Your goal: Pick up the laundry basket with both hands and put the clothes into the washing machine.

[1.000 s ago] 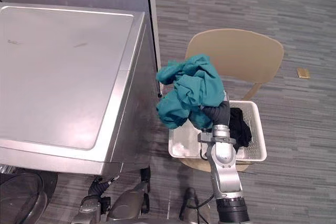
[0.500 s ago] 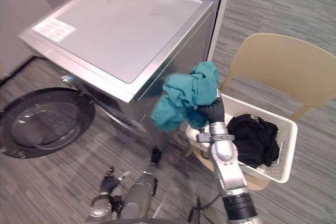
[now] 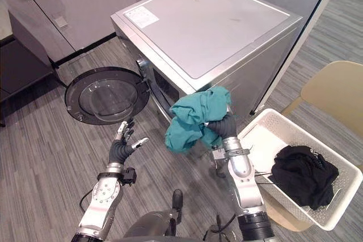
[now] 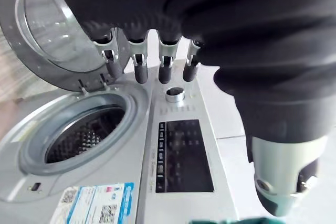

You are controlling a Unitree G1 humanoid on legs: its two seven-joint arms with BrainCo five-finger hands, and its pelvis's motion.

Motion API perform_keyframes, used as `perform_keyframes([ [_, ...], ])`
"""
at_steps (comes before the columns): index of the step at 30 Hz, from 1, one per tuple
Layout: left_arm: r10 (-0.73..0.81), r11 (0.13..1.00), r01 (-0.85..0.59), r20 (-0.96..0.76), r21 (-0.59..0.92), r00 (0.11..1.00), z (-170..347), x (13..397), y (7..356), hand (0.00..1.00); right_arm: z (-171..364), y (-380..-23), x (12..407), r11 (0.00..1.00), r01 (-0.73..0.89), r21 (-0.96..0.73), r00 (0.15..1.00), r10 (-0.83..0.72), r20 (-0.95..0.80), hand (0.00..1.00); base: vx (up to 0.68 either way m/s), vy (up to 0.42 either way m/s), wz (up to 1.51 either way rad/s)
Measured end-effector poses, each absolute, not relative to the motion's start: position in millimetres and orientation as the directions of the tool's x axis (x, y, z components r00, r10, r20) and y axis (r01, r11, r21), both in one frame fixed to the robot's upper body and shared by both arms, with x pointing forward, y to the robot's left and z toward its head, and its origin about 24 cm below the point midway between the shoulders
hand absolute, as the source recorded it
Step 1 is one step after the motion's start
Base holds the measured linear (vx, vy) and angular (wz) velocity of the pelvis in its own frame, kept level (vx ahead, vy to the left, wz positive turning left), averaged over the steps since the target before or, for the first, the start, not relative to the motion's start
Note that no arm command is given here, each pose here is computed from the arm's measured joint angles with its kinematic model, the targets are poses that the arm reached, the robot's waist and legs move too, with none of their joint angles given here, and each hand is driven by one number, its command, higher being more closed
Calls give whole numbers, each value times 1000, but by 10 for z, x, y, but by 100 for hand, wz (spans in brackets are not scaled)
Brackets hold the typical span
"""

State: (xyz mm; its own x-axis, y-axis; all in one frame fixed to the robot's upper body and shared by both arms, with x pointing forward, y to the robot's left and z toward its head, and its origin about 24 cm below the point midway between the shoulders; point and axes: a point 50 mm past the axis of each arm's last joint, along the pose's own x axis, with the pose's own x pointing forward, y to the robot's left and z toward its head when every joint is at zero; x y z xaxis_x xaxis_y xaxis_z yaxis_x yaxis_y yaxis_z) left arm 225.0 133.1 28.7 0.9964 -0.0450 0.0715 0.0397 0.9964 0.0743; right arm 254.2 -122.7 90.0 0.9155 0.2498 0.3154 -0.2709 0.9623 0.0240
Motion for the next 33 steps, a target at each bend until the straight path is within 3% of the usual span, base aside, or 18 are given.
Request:
perform_keyframes([
  [5,-158,983,142,139,114,978,444,2380,1149,0,636,-826,2479,886,-452,97,882,428,199,100,-61,15,-13],
  [10,-216,965,191,127,180,968,418,2377,1126,0,461,-776,2469,849,-468,246,883,449,133,100,-37,-30,-10],
  [11,-227,961,202,119,190,967,403,2375,1120,100,417,-775,2462,837,-473,276,880,460,116,100,-28,-43,-9],
  [21,-330,921,295,108,254,938,335,2303,1032,100,277,-913,2430,827,-472,307,873,486,33,100,7,-58,-6],
  [22,-332,921,296,113,253,936,330,2299,1029,100,275,-918,2431,828,-471,305,874,485,31,0,-6,-54,0],
  [31,-318,929,286,113,235,941,305,2295,1032,100,317,-963,2483,853,-454,260,887,461,35,0,0,-56,-1],
  [33,-230,959,209,96,190,968,285,2344,1107,100,401,-906,2461,849,-478,227,877,474,76,0,28,-52,0],
])
